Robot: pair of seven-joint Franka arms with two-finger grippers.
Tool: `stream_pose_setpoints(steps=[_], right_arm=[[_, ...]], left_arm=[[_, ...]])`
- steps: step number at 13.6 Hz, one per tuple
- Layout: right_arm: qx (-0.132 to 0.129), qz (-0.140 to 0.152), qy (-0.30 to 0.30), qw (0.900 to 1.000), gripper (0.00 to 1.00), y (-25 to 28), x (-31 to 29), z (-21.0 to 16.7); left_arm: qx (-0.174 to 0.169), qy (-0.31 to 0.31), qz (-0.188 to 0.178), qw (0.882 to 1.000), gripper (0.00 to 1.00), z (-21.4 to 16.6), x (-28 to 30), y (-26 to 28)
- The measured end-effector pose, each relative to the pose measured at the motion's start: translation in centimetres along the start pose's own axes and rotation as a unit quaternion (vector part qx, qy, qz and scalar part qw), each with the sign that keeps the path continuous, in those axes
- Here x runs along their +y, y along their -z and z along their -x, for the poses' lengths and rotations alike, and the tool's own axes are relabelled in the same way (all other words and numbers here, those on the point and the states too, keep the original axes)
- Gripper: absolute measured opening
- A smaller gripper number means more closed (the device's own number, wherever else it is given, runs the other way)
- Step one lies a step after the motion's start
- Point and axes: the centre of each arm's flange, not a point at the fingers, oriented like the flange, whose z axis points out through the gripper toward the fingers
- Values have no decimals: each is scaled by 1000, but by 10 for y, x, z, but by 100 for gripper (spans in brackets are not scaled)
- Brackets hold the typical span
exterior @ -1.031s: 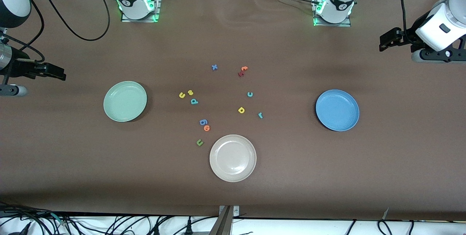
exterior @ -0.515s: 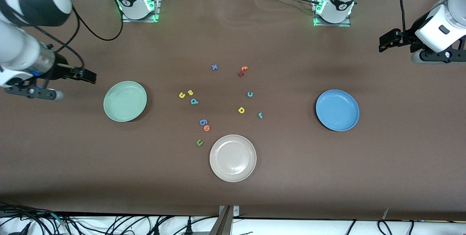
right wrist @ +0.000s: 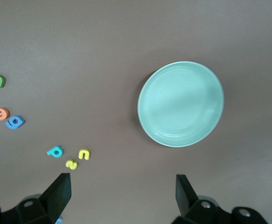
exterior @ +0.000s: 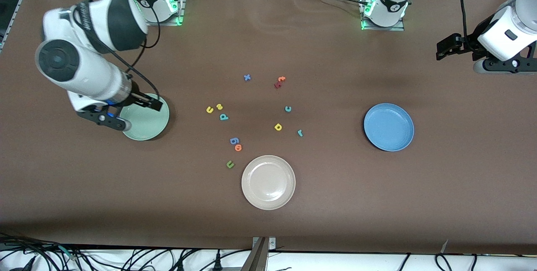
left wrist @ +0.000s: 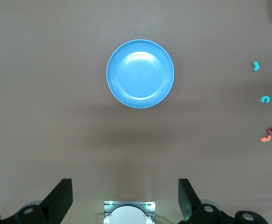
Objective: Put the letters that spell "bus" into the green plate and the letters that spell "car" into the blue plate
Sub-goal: 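Reach the right gripper toward a yellow letter beside the green plate, then grasp the yellow letter with the right gripper while the left gripper reaches letters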
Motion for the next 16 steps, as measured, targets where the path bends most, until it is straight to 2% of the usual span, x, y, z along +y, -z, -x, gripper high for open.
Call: stream_pose_setpoints(steps=[4, 8, 12, 16], right_arm=[[10, -14, -26, 1000, 99, -69, -26, 17], [15, -42, -33, 998, 99, -137, -39, 46], [18, -55, -35, 998, 99, -186, -53, 71], [27, -66, -38, 997, 99, -226, -61, 76]], left_arm=[[0, 0, 0, 1000, 100, 0, 0, 0], [-1, 0, 0, 1000, 100, 0, 0, -1], [-3, 1, 0, 1000, 100, -3, 0, -4], [-7, 0, -3, 1000, 100, -20, 8, -21]])
